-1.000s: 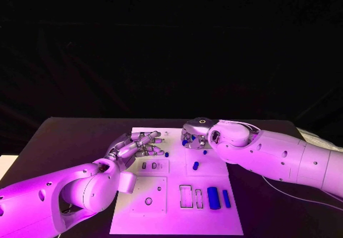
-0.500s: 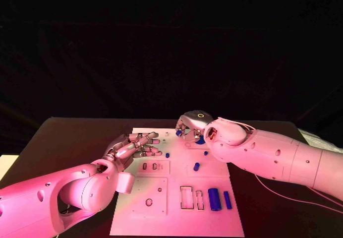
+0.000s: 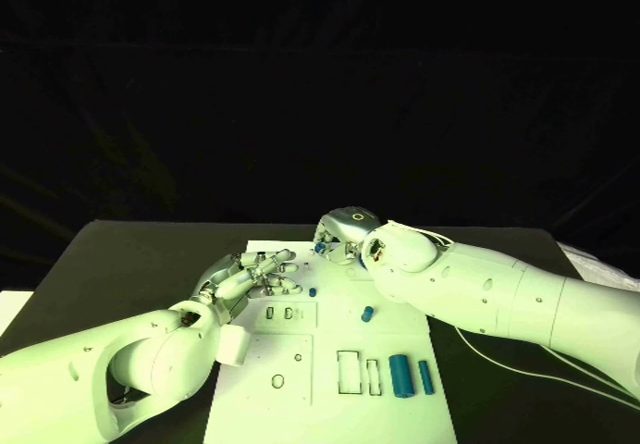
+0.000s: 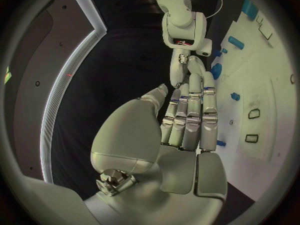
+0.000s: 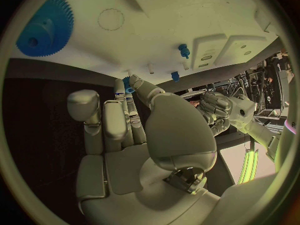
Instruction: Assemble the parts on the task board
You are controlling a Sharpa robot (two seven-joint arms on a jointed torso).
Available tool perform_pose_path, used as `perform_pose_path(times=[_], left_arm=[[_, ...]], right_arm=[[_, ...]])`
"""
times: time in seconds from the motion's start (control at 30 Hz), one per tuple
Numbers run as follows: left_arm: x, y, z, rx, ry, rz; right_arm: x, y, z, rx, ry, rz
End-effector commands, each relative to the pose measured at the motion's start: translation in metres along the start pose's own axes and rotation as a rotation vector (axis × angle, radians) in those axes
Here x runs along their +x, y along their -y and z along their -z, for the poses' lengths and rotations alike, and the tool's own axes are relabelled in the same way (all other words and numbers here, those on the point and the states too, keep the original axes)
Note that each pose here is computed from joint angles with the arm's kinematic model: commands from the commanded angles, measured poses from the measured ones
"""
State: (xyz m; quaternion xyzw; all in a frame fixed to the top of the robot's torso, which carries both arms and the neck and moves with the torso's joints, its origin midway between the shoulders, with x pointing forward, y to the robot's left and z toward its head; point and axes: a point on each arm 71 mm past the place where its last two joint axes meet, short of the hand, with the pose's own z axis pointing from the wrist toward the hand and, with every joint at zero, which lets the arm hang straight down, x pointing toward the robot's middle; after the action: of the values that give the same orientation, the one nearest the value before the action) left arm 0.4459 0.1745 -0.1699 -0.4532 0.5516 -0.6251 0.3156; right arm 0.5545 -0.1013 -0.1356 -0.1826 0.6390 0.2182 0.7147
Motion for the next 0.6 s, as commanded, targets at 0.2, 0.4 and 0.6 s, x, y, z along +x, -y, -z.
perform_pose_path(times=[0.2,0.4,0.6], left_arm=[[0.0035,0.001,-0.0004,0.006,-0.018,0.008],[0.0044,0.0008,-0.0006,0.004,-0.021,0.009],[0.0048,0.0007,-0.0006,0.003,-0.023,0.01]], right_arm=[[0.0034,-0.0048,-0.0075,0.004,-0.009,0.005],[0.0051,-0.0075,-0.0101,0.002,-0.017,0.003],[0.0065,-0.0063,-0.0118,0.027,-0.023,0.011]])
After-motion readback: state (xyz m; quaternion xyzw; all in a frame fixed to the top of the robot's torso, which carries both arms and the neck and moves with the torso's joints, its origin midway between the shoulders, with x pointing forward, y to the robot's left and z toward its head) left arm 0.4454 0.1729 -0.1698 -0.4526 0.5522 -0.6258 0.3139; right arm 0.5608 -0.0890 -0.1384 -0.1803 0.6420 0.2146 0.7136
